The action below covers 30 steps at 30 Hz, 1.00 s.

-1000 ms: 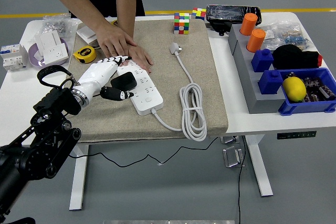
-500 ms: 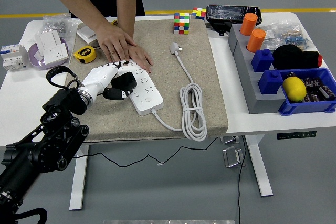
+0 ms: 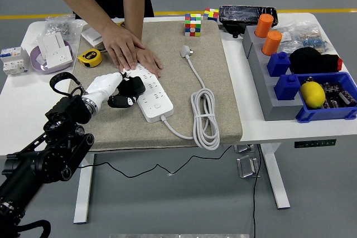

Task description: Pick up the plug,place it near the board,insert it into the board,press the button

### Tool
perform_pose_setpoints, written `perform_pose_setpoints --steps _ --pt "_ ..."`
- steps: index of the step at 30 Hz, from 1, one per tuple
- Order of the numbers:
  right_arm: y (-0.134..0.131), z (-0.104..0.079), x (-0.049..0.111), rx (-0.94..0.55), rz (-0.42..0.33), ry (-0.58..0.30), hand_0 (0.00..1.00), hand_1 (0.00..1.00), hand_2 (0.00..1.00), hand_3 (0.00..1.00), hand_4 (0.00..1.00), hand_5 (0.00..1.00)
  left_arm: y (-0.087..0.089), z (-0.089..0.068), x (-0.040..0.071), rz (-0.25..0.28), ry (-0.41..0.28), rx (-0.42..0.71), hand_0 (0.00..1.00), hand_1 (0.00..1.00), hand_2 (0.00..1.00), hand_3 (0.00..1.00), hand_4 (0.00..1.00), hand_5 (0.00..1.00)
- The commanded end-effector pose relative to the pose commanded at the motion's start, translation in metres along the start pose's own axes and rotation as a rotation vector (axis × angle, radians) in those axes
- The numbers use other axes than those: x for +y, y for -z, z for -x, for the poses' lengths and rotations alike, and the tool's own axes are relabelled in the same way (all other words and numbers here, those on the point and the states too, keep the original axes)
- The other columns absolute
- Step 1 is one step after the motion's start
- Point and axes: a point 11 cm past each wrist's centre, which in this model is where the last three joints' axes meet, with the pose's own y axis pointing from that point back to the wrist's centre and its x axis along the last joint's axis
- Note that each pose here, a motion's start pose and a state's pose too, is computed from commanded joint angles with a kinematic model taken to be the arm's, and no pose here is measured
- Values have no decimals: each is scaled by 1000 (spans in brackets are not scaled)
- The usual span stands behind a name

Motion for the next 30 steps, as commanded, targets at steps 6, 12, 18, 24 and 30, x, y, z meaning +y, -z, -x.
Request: perform_pose_setpoints --steps 6,12,18,24,30 --pt "-1 0 0 0 2 0 802 779 765 784 998 998 0 -1 0 5 -21 -1 574 583 473 445 428 458" --pt "1 1 0 -4 0 3 802 779 765 784 998 998 0 -5 -1 7 -37 1 539 522 438 385 365 411" --pt "2 1 0 -9 -2 3 801 779 764 784 998 998 2 -7 0 7 -54 17 517 510 429 336 330 351" --pt "0 2 0 -10 2 6 801 779 764 784 998 998 4 -19 2 12 -92 39 507 507 429 309 321 330" --pt "1 4 1 -15 1 10 801 779 764 784 998 998 14 -32 9 -1 -143 80 502 512 429 311 328 323"
